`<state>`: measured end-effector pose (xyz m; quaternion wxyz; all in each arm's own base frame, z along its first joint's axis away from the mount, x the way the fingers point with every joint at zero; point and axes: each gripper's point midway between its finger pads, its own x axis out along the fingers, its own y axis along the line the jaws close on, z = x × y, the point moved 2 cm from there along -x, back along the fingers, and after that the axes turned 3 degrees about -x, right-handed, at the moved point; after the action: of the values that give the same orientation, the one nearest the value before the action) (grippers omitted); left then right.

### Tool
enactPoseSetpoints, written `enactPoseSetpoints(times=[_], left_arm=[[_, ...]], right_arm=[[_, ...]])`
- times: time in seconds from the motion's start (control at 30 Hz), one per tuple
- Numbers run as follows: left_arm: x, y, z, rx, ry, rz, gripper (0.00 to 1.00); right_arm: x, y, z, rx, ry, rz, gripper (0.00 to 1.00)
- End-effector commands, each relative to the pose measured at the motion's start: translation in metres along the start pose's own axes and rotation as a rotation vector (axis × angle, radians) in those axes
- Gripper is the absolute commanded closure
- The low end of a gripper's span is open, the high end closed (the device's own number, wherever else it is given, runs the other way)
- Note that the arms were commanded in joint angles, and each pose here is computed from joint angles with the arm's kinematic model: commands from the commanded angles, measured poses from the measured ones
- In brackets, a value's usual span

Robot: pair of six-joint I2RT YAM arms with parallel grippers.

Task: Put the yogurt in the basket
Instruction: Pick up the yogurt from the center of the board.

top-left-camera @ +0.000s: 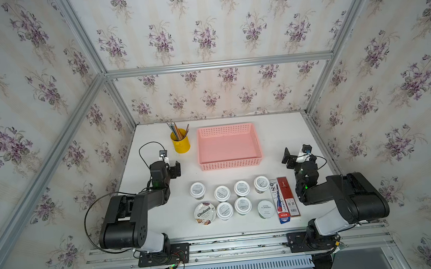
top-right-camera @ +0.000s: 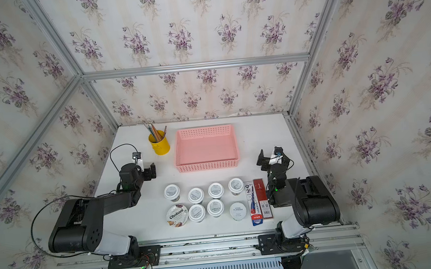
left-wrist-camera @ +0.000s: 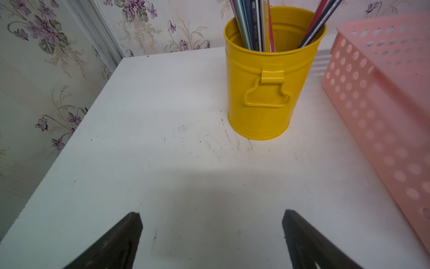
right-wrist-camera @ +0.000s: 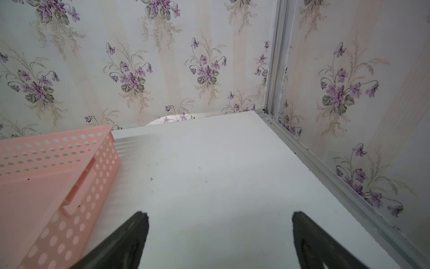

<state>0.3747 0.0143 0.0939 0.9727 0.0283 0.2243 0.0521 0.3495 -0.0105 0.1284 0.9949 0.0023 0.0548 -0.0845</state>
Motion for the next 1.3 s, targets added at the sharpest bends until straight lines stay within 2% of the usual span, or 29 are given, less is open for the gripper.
enactPoseSetpoints(times=[0.0, 0.5, 0.6, 0.63, 0.7, 0.73, 0.8, 0.87, 0.9, 0.97, 1.1, 1.27], left_arm=[[0.0, 0.001, 0.006, -0.002, -0.024, 0.005, 0.01], [-0.002, 0.001, 0.008, -0.003, -0.034, 0.007, 0.01], [-0.009, 0.014, 0.015, -0.021, 0.009, 0.109, 0.01], [-0.018, 0.02, 0.029, -0.039, -0.001, 0.152, 0.01], [-0.032, 0.022, 0.041, -0.04, -0.018, 0.189, 0.01], [-0.042, 0.021, 0.05, -0.043, -0.044, 0.219, 0.01], [-0.058, 0.021, 0.065, -0.08, -0.069, 0.259, 0.01], [-0.071, 0.016, 0.079, -0.127, -0.053, 0.245, 0.01], [-0.075, 0.013, 0.082, -0.138, -0.025, 0.234, 0.01], [-0.084, -0.006, 0.098, -0.134, -0.003, 0.137, 0.01], [-0.101, -0.028, 0.115, -0.068, 0.019, 0.11, 0.01], [-0.114, -0.028, 0.124, -0.041, 0.133, 0.177, 0.01]], right_arm=[[0.0, 0.001, 0.003, 0.008, -0.011, 0.004, 0.0], [0.0, 0.0, 0.003, 0.008, -0.011, 0.003, 0.0], [-0.001, -0.004, 0.004, 0.011, -0.017, -0.027, 0.0], [-0.002, -0.008, 0.005, 0.021, -0.016, -0.066, 0.0], [-0.008, -0.002, 0.01, 0.0, -0.036, -0.037, 0.0], [-0.013, -0.002, 0.018, -0.023, -0.064, -0.098, 0.0], [-0.01, 0.007, 0.03, -0.073, 0.003, -0.159, 0.0], [-0.001, 0.021, 0.044, 0.019, 0.125, -0.118, 0.0], [0.001, 0.027, 0.05, 0.072, 0.184, -0.091, 0.0], [-0.005, 0.053, 0.064, 0.137, 0.287, 0.051, 0.03], [-0.038, 0.104, 0.074, 0.163, 0.474, 0.271, 0.05], [-0.099, 0.151, 0.059, 0.038, 0.705, 0.457, 0.03]])
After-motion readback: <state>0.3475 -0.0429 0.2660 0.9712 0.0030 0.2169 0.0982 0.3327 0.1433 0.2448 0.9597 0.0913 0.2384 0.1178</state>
